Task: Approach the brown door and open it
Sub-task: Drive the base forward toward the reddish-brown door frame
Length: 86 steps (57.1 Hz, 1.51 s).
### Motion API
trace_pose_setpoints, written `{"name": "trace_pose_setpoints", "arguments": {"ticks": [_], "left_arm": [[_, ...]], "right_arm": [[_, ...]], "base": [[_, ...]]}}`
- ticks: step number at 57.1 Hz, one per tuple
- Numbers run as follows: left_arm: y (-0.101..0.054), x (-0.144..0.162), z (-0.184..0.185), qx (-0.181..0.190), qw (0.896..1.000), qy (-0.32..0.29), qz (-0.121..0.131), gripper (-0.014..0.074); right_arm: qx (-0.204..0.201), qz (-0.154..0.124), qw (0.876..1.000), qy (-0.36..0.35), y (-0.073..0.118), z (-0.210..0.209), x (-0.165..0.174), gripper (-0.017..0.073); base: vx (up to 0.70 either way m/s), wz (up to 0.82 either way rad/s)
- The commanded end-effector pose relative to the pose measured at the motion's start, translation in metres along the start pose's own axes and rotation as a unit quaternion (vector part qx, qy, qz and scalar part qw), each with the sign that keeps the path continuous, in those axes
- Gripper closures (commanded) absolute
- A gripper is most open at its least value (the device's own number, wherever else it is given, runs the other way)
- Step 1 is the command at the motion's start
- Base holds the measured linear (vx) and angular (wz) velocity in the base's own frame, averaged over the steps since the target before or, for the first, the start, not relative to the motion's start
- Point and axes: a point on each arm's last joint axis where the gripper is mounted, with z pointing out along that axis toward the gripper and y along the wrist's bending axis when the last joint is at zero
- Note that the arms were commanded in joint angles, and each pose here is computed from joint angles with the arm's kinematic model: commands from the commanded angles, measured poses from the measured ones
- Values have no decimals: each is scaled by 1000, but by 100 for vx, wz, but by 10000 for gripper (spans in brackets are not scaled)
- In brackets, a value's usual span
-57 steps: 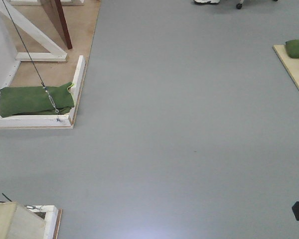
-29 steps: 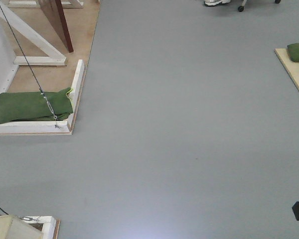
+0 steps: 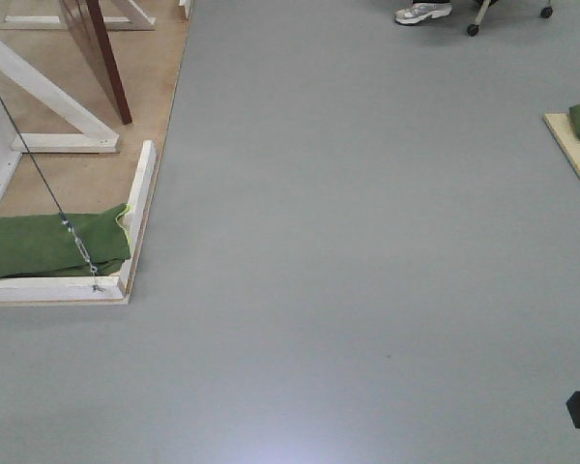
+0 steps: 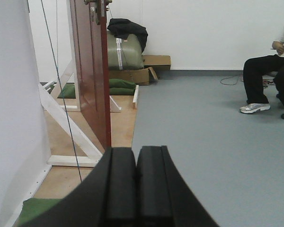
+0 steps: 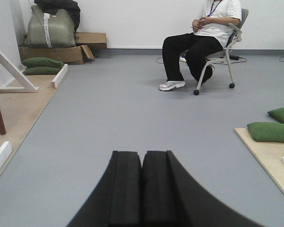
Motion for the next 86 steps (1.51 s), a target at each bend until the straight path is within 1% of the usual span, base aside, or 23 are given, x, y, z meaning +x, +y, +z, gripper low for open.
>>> {"name": "trace_pose_setpoints", "arguments": {"ticks": [1, 86], "left_arm": [[-2, -18, -4, 10, 998, -61, -8, 600], [-2, -17, -3, 10, 998, -60, -8, 600]], "right_arm": [[4, -6, 999, -47, -1, -1, -7, 559], [4, -5, 999, -41, -1, -1, -6, 559]], "base": [[36, 0], [42, 0]]}}
